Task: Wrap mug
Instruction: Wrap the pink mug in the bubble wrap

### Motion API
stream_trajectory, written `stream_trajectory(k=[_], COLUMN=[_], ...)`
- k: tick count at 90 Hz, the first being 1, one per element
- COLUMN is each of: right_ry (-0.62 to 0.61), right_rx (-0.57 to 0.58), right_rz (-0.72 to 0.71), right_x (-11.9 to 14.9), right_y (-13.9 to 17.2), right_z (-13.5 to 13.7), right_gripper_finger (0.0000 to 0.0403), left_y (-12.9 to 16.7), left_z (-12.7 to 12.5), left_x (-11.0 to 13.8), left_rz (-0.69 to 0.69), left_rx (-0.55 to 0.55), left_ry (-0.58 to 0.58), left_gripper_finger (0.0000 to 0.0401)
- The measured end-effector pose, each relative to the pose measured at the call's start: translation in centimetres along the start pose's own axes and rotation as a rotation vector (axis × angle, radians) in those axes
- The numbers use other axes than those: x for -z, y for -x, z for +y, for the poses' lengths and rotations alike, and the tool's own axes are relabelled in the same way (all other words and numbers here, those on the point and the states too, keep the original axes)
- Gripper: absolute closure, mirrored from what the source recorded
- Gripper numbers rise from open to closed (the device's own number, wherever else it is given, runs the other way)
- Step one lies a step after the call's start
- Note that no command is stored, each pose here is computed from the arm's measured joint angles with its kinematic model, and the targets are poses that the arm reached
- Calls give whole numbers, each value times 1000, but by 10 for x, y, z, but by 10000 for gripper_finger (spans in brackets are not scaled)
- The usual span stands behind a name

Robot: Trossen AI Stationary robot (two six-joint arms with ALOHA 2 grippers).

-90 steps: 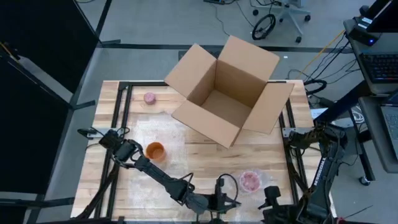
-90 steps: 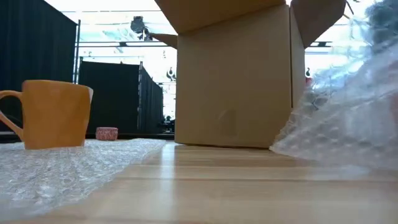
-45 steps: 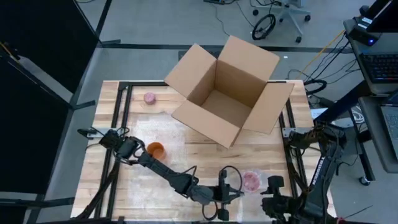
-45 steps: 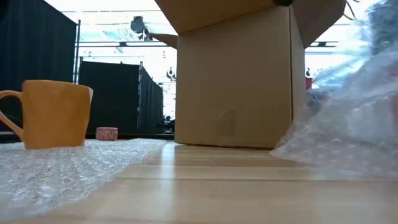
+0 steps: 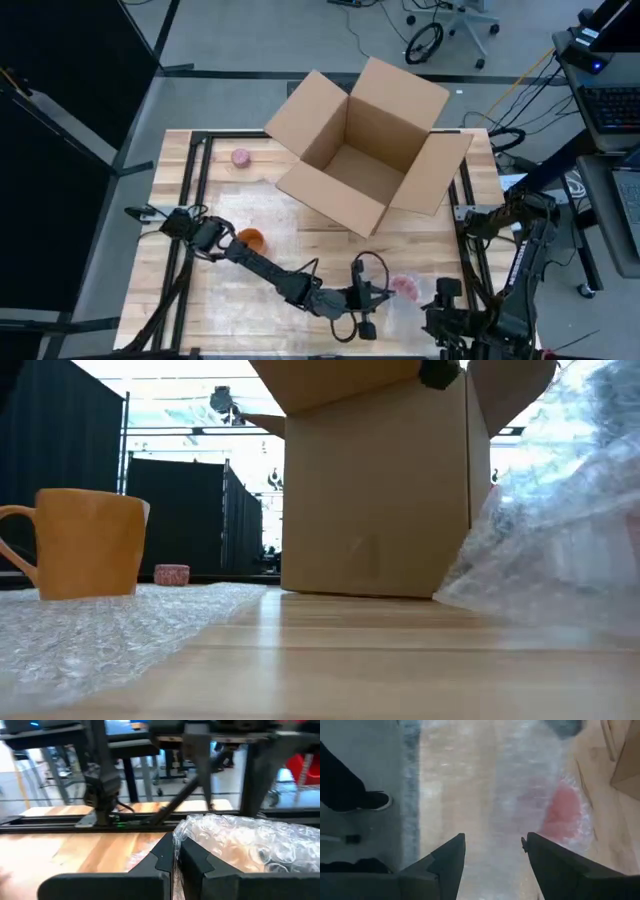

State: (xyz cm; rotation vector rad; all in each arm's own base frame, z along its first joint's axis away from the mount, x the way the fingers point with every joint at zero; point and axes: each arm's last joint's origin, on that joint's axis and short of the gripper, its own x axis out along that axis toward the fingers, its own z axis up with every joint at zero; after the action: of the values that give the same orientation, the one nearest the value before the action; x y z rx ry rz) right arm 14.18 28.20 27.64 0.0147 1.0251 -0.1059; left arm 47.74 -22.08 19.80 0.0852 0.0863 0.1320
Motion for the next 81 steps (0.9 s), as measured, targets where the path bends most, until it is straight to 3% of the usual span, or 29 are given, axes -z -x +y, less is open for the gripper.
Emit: stream_trajectory(k=[17, 50, 61, 71, 81], right_ry=[-97, -163, -166, -96, -30], right_rx=[-108, -351, -472, -433, -337], right_rz=[134, 51, -53, -202, -196], right_x=[-1, -8, -16, -20, -17], right_y=[9, 22, 25, 15, -9], right_z=[5, 30, 43, 54, 61], right_gripper_finger=[206, 206, 206, 206, 206], left_y=[-2, -2, -2, -2, -2], left_z=[4, 3, 3, 3, 3], left_x=[0, 0, 0, 0, 0], left_rz=[2, 4, 4, 4, 4], left_rx=[-11, -16, -16, -16, -16], left_ry=[2, 3, 3, 3, 3], left_gripper_finger=[400, 400, 400, 400, 400])
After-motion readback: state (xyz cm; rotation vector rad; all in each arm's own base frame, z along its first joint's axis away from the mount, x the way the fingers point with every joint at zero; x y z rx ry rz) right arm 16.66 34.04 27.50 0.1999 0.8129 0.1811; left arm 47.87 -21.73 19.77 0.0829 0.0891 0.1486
